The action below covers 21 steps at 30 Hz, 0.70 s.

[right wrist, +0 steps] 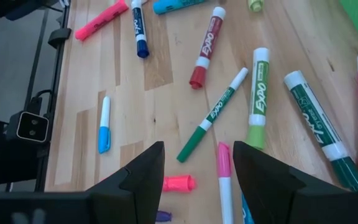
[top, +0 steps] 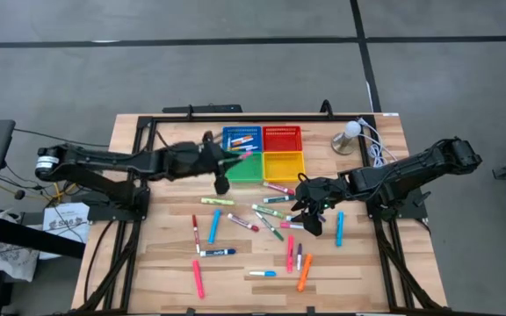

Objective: Pick & Place Markers
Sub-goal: Put the top small pink marker into the blue bin

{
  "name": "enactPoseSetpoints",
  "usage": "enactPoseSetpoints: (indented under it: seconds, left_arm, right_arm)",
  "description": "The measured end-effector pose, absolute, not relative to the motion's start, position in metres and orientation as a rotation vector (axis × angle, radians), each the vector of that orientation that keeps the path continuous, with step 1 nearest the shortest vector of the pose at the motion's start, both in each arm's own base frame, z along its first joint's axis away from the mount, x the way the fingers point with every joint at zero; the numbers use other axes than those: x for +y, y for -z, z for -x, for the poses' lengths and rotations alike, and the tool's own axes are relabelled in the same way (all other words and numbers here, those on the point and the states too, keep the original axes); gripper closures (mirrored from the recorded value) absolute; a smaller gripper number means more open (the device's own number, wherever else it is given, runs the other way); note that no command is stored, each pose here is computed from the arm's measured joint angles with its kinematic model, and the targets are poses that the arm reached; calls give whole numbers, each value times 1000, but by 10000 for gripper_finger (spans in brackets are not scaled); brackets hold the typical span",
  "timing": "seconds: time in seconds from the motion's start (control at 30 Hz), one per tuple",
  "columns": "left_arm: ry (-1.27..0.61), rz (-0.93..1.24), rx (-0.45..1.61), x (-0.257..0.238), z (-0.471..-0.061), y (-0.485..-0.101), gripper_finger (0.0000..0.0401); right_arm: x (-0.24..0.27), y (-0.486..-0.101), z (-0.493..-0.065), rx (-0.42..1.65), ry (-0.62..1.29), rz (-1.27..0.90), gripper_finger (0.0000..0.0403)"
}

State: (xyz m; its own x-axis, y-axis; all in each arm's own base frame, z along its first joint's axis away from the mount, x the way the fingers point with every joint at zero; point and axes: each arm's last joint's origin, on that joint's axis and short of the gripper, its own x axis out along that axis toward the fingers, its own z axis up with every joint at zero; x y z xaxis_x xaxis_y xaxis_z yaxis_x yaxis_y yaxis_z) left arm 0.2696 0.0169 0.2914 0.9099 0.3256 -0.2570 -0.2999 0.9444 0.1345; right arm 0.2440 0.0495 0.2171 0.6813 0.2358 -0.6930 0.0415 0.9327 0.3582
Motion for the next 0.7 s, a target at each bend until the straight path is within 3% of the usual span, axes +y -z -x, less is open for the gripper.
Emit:
enactPoseSetpoints:
  seconds: [0.47,0.7]
  left_arm:
    - [-555,-202,231,82,-261,-300,345]
    - [-550,-194,224,93,-257,-301,347]
  right_arm:
    - [49,-217,-244,821,-110,-363,221]
    - [49,-217,-244,821,-111,-363,221]
